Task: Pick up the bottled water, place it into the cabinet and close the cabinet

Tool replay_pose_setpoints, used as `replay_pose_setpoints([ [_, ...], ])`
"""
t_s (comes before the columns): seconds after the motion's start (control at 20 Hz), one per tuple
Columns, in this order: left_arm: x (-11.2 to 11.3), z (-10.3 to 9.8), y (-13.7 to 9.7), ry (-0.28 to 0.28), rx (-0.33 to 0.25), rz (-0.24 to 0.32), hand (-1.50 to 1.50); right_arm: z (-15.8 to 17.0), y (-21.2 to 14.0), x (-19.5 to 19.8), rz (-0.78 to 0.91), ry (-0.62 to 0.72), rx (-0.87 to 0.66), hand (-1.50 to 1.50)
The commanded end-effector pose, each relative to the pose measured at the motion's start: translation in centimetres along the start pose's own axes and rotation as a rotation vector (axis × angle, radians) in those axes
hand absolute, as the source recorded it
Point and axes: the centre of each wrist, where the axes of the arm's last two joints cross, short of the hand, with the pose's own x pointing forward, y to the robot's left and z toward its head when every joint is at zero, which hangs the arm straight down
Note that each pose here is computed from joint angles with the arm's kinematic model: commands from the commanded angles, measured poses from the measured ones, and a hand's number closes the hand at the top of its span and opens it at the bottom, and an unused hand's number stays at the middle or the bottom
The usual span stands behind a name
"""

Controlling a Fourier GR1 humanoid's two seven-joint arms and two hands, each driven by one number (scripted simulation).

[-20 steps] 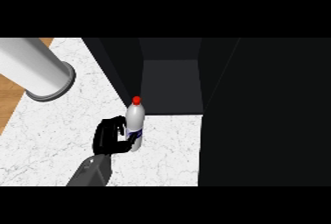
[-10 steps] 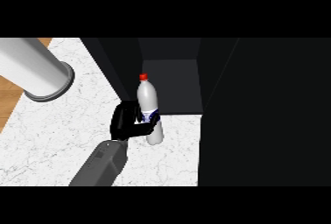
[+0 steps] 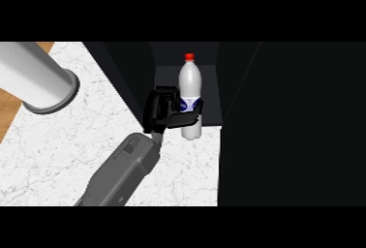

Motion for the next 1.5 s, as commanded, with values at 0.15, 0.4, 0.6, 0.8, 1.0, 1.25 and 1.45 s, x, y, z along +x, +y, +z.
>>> replay_pose_setpoints([
  [0.15,2.6,-4.1,-1.9,0.019,0.090,-0.095,1.50,0.3,-0.7,1.9,-0.051,-0.046,0.002,-1.50],
  [0.4,3.4,-6.2,-2.6,0.063,0.113,-0.133,1.50,-0.3,-0.7,2.6,-0.032,-0.047,0.004,-1.50],
  [0.6,1.4,-6.5,-1.0,0.043,0.096,-0.356,1.50,-1.0,-1.3,0.3,-0.028,-0.068,0.016,-1.50],
  [0.8,1.3,-7.4,1.2,0.089,0.195,-0.372,1.50,-0.5,-2.1,0.6,-0.028,-0.076,0.008,-1.50],
  [1.0,1.1,-7.7,3.0,0.101,0.300,-0.321,1.50,-0.3,-1.8,1.6,-0.015,-0.083,0.039,-1.50],
  [1.25,1.4,-8.2,3.4,0.080,0.320,-0.373,1.50,-0.3,-2.3,0.4,-0.030,-0.089,0.052,-1.50],
  [1.45,2.6,-9.3,3.9,0.003,0.335,-0.509,-1.50,-0.5,-1.8,0.6,-0.024,-0.066,0.028,-1.50],
])
